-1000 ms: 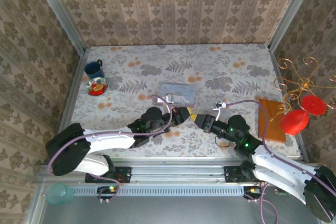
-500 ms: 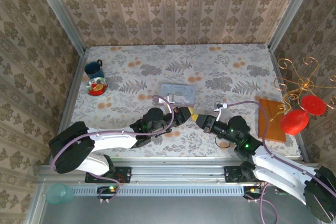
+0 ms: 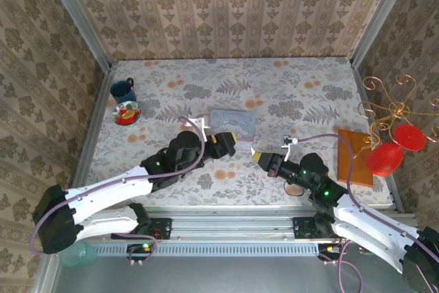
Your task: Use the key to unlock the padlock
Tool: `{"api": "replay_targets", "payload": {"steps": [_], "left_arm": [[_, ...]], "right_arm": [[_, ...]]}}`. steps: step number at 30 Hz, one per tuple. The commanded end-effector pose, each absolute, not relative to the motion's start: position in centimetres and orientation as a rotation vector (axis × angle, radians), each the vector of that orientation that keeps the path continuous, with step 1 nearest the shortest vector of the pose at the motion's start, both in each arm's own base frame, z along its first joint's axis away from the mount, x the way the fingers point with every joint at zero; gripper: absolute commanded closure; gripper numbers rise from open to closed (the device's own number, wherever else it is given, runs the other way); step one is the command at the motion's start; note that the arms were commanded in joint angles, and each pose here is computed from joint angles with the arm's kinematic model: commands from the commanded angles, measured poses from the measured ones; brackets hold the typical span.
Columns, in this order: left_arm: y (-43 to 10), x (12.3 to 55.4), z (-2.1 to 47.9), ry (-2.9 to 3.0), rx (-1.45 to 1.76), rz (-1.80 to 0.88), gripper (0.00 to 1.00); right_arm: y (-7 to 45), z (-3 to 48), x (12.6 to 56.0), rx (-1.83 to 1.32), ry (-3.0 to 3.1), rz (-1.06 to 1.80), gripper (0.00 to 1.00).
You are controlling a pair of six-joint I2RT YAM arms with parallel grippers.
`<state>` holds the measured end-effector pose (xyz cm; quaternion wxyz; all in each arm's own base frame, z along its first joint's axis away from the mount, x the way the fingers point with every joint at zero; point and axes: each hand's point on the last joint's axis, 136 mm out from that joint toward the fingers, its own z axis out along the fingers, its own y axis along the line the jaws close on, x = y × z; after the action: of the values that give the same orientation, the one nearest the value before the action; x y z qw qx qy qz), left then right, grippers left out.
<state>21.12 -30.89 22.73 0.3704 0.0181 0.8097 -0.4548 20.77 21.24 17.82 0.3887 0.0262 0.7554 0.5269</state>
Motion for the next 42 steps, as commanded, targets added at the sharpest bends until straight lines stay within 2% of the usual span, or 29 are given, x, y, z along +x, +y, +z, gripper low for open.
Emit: {"api": "replay_targets", "payload": {"steps": [1,11,23,30,33,42], "left_arm": [[-28.4,20.9,16.3,2.249,0.124,-0.891,0.43],[-30.5,21.4,11.0,2.295,0.273,-0.722,0.43],[-32.9,24.2,5.1,2.337,0.278,-0.598,0.45],[-33.4,26.1,3.6,2.395,0.301,-0.527,0.51],[-33.2,27.1,2.6,2.428,0.285,-0.503,0.56],[-33.9,29.1,1.9,2.447,0.310,-0.490,0.57]], "right_arm": [[20.8,16.7,20.8,0.039,1.964,1.258,1.00],[20.6,16.0,21.0,0.017,2.015,1.184,1.00],[20.6,15.6,20.9,-0.001,2.017,1.175,1.00],[20.6,15.4,20.9,-0.014,2.021,1.158,1.00],[20.6,15.4,21.0,-0.018,2.024,1.151,1.00],[20.6,15.2,21.2,-0.027,2.038,1.134,1.00]]}}
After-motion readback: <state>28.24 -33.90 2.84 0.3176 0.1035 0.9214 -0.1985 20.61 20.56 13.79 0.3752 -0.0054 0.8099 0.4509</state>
